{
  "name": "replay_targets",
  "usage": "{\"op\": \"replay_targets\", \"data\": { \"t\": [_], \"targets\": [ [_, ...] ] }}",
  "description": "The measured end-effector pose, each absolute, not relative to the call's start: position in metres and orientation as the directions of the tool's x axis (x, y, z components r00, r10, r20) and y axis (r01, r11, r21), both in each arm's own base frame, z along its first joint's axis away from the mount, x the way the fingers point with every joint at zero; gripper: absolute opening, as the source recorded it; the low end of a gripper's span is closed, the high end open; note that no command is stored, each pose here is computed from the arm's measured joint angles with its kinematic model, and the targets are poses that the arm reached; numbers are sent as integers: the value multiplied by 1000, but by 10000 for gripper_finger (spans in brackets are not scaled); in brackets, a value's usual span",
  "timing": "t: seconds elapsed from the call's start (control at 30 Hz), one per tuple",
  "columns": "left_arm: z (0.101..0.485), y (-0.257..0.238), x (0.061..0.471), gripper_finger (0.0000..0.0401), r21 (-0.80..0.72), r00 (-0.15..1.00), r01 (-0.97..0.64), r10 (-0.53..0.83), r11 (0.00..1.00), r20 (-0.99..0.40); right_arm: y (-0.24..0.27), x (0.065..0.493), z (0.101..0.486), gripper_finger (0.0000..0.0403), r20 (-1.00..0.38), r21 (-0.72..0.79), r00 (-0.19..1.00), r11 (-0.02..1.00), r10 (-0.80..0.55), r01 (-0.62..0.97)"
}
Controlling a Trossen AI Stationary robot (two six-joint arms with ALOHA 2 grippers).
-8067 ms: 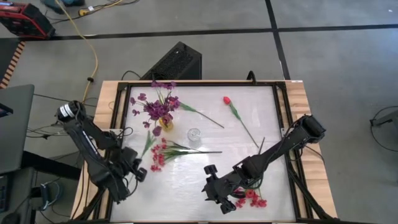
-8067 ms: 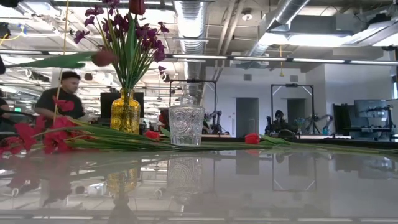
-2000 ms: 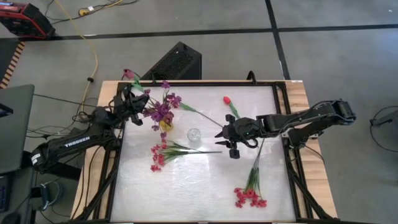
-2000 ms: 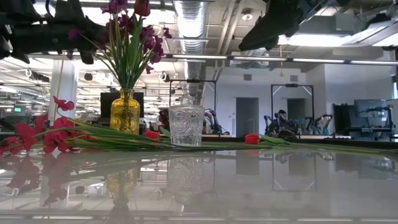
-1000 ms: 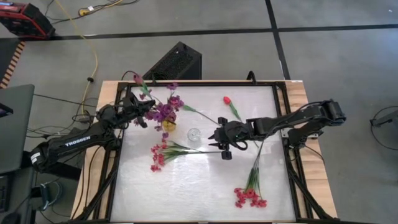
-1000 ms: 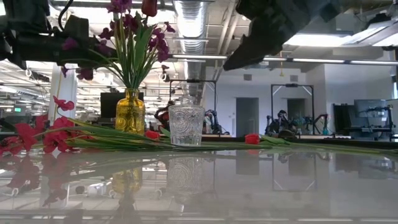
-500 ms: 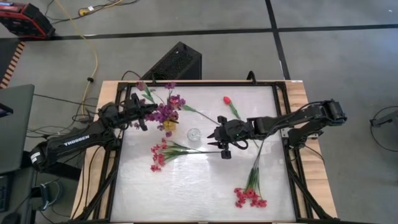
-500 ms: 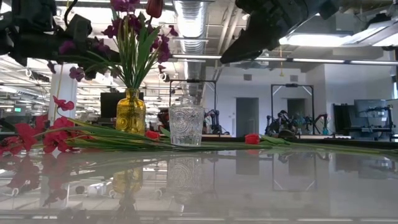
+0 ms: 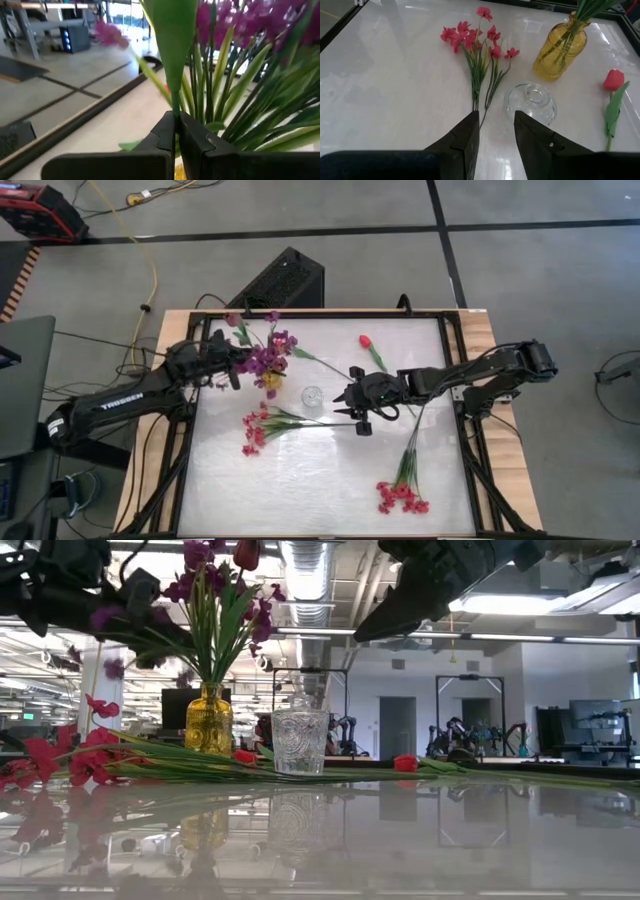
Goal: Sort flowers into vase by color
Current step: Put the dark red tulip into the yellow vase
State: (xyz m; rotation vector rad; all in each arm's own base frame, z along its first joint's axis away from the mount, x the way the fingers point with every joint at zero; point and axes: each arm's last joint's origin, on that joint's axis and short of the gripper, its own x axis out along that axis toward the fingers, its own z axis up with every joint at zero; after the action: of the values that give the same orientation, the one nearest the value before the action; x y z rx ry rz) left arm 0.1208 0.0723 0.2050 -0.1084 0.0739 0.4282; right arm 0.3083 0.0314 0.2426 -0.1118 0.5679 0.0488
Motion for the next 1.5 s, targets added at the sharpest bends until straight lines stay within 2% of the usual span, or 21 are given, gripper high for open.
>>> {"op": "replay_targets", "data": {
  "t": [0.33, 0.57, 0.77, 1.1, 1.5],
  "targets": [
    [194, 77, 129, 0, -111, 900, -421, 399, 900, -177, 31, 308, 242, 148, -541, -92, 841, 993, 16, -78],
    [198, 77, 129, 4, -109, 913, -399, 385, 910, -132, 31, 308, 242, 148, -543, -92, 839, 993, 16, -78],
    [208, 79, 130, 45, -90, 892, -440, 422, 894, -163, 32, 308, 242, 148, -544, -92, 839, 993, 18, -80],
    [237, 79, 127, 131, -38, 813, -508, 464, 861, -351, 32, 308, 242, 148, -545, -95, 838, 992, 18, -82],
    [286, 72, 114, 143, -122, 765, -552, 443, 825, -468, 31, 306, 240, 148, -568, -95, 823, 992, 15, -84]
  ]
}}
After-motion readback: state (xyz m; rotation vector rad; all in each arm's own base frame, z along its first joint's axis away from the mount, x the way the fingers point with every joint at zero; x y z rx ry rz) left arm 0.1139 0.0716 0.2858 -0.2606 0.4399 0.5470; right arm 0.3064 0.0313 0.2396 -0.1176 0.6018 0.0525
